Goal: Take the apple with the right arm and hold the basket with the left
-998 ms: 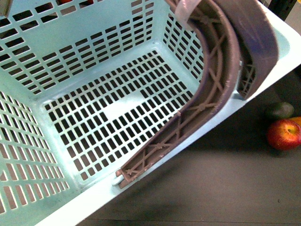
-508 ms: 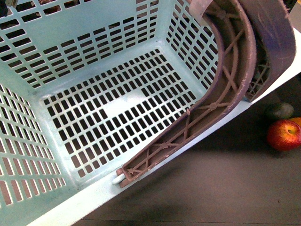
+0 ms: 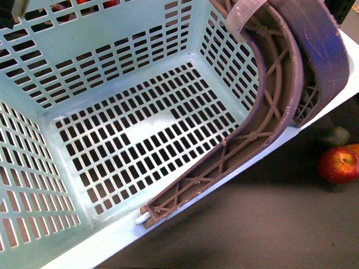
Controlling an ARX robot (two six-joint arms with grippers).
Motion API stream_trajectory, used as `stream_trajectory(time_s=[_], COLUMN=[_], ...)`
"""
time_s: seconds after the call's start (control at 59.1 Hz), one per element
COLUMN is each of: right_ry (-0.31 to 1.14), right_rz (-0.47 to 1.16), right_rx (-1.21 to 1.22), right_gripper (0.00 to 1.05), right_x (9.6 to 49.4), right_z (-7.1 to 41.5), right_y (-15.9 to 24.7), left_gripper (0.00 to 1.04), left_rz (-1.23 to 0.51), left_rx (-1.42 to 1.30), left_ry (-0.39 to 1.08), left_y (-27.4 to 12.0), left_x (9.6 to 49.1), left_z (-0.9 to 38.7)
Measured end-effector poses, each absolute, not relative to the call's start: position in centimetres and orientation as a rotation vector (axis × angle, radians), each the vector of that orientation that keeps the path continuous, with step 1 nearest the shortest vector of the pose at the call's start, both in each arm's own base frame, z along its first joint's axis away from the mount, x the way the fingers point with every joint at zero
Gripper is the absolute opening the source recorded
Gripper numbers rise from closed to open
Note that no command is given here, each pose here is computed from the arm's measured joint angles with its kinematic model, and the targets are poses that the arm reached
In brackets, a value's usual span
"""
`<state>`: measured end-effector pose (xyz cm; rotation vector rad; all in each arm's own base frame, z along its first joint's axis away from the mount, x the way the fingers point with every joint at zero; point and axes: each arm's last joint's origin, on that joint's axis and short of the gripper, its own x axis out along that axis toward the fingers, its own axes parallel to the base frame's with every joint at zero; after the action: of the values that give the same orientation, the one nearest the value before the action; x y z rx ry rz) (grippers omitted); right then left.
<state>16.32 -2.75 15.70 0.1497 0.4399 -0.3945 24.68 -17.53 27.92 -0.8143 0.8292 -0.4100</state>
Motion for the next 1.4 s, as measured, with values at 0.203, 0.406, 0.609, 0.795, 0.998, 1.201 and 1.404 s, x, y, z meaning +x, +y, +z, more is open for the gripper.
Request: stream_trajectory(time_s=[0.203,0.406,0.609,0.795,0.998,1.201,1.404], right_ry=[0.543,0.786,0.887,0.914,0.937,0.959,1.002], right_rz=[-0.369,-0.395,-0.358,-0.345,-0.326,-0.339,-0.341], right_rx=[0.103,0.062,0.027,0.016,0.018,0.02,0.028], right_gripper=[0.96,0.96,0.96,0.96,0.96,0.96,0.96], right_x=[23.4,27.6,31.1,34.0,36.7,38.2,38.6], right_z=[12.6,5.9,2.3,1.3,0.3,-1.1,-2.8], right_y=[-5.1,-6.1,-5.3,-5.0,-4.8,-4.8,-5.0], left_gripper=[0.17,0.17,0.17,0.17,0.17,0.17,0.17], left_rz=[-0.41,-0.41,-0.411,-0.41,-0.411,-0.411,-0.411], left_rx=[-0.813,-0.814,-0.814,-0.813,-0.812,-0.811,-0.811], left_ry=[0.829,0.829,0.829,0.828,0.829,0.828,0.828], left_y=[-17.5,-17.5,-17.5,-17.5,-17.5,-17.5,-17.5], left_x=[24.7,24.7,24.7,24.7,24.7,24.7,24.7], left_z=[27.9,27.9,27.9,27.9,27.9,27.9,27.9])
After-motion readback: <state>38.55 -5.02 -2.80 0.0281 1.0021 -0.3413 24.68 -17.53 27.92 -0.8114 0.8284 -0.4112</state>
